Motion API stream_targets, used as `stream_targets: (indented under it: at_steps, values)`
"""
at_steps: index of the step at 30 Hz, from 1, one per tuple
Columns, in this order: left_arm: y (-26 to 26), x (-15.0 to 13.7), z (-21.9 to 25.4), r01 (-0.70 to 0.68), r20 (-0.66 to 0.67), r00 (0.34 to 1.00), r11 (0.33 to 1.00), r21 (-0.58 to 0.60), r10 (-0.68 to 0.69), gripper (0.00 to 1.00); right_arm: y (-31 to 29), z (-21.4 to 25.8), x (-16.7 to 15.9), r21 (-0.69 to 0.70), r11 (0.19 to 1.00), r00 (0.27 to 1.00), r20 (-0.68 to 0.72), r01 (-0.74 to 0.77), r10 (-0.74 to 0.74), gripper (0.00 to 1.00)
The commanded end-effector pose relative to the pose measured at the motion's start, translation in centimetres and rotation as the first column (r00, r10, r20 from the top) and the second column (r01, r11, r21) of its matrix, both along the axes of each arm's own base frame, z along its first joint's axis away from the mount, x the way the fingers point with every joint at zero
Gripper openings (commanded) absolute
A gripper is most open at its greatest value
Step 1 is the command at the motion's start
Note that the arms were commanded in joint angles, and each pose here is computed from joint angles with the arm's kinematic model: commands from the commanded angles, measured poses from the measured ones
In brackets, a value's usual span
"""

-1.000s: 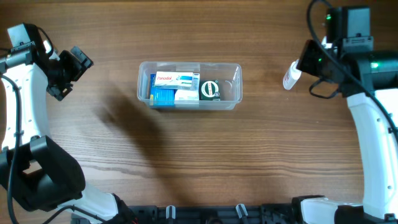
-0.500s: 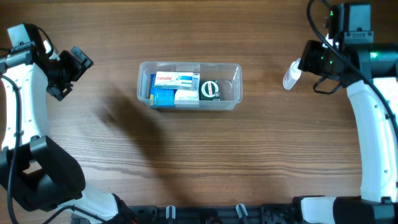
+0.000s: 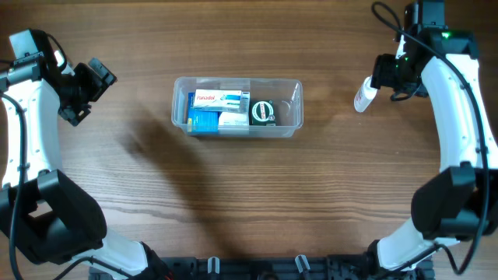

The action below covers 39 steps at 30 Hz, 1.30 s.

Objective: Pack container
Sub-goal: 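Move the right gripper to the white squeeze bottle, then grasp the white squeeze bottle with the right gripper and lift it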

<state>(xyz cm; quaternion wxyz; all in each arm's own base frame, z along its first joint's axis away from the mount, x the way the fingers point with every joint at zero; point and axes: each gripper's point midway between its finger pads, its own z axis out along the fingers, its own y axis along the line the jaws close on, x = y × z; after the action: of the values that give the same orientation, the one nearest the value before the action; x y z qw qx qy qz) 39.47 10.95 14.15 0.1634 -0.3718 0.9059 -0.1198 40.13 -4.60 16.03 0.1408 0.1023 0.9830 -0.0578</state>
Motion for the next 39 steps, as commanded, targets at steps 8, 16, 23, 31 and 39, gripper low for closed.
stream_targets:
  at_steps: [8,16,23,31,39]
  values:
    - [0.4,0.3,1.1,-0.018,0.029,0.999,1.0,0.012,0.018,1.0,1.4,-1.9,2.1,0.055,0.993,0.994,0.037,-0.101,0.1,0.76]
    - [0.4,0.3,1.1,-0.018,0.029,0.999,1.0,0.012,0.018,1.0,2.6,-7.7,1.3,0.107,0.98,0.986,0.026,-0.168,0.166,0.77]
    - [0.4,0.3,1.1,-0.018,0.029,0.999,1.0,0.012,0.018,1.0,2.5,-8.7,1.5,0.1,0.98,0.985,0.047,-0.169,0.165,0.76]
    - [0.4,0.3,1.1,-0.018,0.029,0.999,1.0,0.012,0.018,1.0,2.5,-8.6,2.2,0.094,0.981,0.984,0.075,-0.17,0.164,0.71]
    - [0.4,0.3,1.1,-0.018,0.029,0.999,1.0,0.012,0.018,1.0,2.5,-8.3,2.9,0.087,0.981,0.981,0.103,-0.173,0.164,0.7]
